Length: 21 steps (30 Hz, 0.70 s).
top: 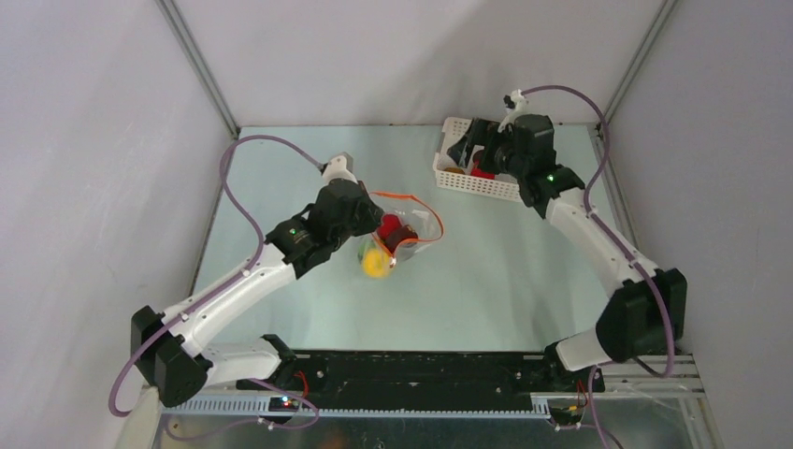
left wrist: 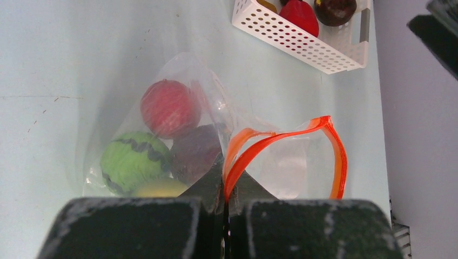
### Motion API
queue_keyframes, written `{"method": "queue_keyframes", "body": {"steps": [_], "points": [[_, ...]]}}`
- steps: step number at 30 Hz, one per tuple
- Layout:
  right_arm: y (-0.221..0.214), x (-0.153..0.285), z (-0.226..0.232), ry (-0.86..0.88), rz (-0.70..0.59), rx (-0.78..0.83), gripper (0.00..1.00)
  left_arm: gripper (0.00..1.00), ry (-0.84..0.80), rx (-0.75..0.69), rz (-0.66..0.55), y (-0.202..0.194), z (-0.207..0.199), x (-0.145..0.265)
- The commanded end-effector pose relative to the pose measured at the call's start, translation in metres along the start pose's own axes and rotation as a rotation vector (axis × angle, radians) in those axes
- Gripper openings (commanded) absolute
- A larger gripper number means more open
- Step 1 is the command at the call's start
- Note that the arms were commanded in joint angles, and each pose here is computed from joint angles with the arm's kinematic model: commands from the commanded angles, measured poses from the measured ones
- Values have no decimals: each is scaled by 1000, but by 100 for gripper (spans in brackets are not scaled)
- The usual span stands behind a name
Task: Place the food in the zip-top bag and seal the zipper
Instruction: Pick up the fake fruit from the bin.
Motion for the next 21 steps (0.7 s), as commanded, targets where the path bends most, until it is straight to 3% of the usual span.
{"method": "queue_keyframes", "body": {"steps": [1, 13, 21], "points": [[13, -25, -39, -178, 35, 20, 99, 0, -17, 0, -54, 12, -3, 7], [-10, -118, -137, -488, 248, 23, 99, 0, -5, -11, -64, 14, -3, 3], [-35, -148, -175, -600, 332, 17, 100, 0, 9, -14, -52, 13, -2, -3]]}}
Point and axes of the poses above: each gripper's point midway between its finger pads, its own x axis back along the fingers, its own z axis along the line the jaws close on, y = z × x, the point moved 6 cm from there along x, back along the fingers, and after that the axes turned 7 degrees about x, right-handed, at the moved point
